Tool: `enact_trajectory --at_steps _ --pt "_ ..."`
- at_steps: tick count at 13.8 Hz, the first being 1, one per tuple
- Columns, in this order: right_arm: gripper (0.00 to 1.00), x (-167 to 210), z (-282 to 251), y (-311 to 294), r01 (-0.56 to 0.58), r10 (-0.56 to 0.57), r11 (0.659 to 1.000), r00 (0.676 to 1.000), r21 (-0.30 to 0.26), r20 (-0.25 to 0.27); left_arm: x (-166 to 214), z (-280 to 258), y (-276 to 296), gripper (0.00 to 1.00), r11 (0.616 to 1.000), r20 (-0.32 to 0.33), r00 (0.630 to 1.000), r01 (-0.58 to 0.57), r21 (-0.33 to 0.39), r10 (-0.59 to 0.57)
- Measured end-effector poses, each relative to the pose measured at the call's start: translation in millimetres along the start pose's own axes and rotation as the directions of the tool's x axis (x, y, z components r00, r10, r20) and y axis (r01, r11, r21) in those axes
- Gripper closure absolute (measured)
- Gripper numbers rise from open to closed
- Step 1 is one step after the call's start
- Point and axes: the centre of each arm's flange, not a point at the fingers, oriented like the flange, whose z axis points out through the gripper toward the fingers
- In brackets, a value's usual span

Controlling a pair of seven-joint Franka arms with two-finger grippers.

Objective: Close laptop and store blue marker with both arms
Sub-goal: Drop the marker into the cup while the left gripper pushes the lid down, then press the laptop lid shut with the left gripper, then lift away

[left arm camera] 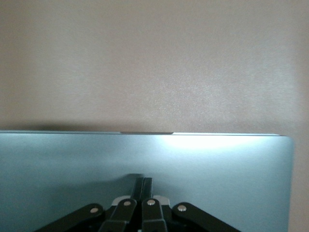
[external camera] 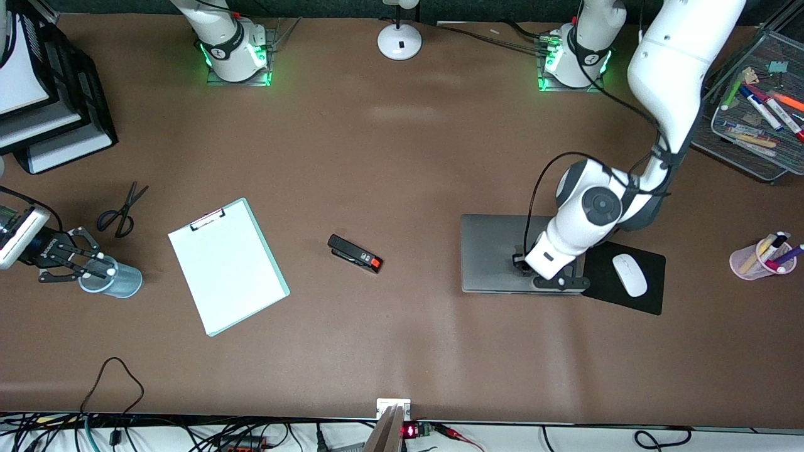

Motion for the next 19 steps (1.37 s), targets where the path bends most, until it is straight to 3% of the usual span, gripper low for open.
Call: enact_trajectory --at_steps 4,6,10,12,15,17,19 --pt "0.18 2.7 -2.2 3.7 -0.006 0.006 1.000 1.000 -0.004 -0.006 8.3 17.0 -2.3 0.99 1.000 -0.026 1.000 -0.017 0.004 0.017" --pt "0.00 4.0 0.3 2.7 -0.075 0.075 0.997 0.997 0.010 0.002 8.8 16.8 -2.2 0.99 1.000 -0.028 0.999 -0.021 0.007 0.021" --pt "0.00 34.6 12.9 0.9 -0.325 0.316 0.943 0.943 0.074 0.107 13.7 13.2 -6.3 0.99 1.000 -0.033 0.999 -0.022 0.019 0.022" --pt "0.00 83.3 20.5 -0.3 -0.440 0.420 0.896 0.884 0.062 0.202 18.9 -1.5 -7.6 0.99 0.999 -0.006 1.000 -0.023 0.047 0.023" --pt "0.00 158.9 35.1 -14.2 -0.597 0.564 0.802 0.749 -0.014 0.348 22.0 -58.8 0.7 0.97 0.993 0.051 0.998 -0.036 0.109 0.030" --pt "0.00 194.9 39.9 -24.7 -0.647 0.619 0.757 0.660 -0.097 0.426 17.3 -108.9 12.5 0.94 0.987 0.090 0.995 -0.053 0.151 0.039" --pt "0.00 229.7 42.3 -36.5 -0.670 0.660 0.721 0.586 -0.176 0.471 10.1 -163.2 25.6 0.89 0.978 0.143 0.989 -0.075 0.196 0.047"
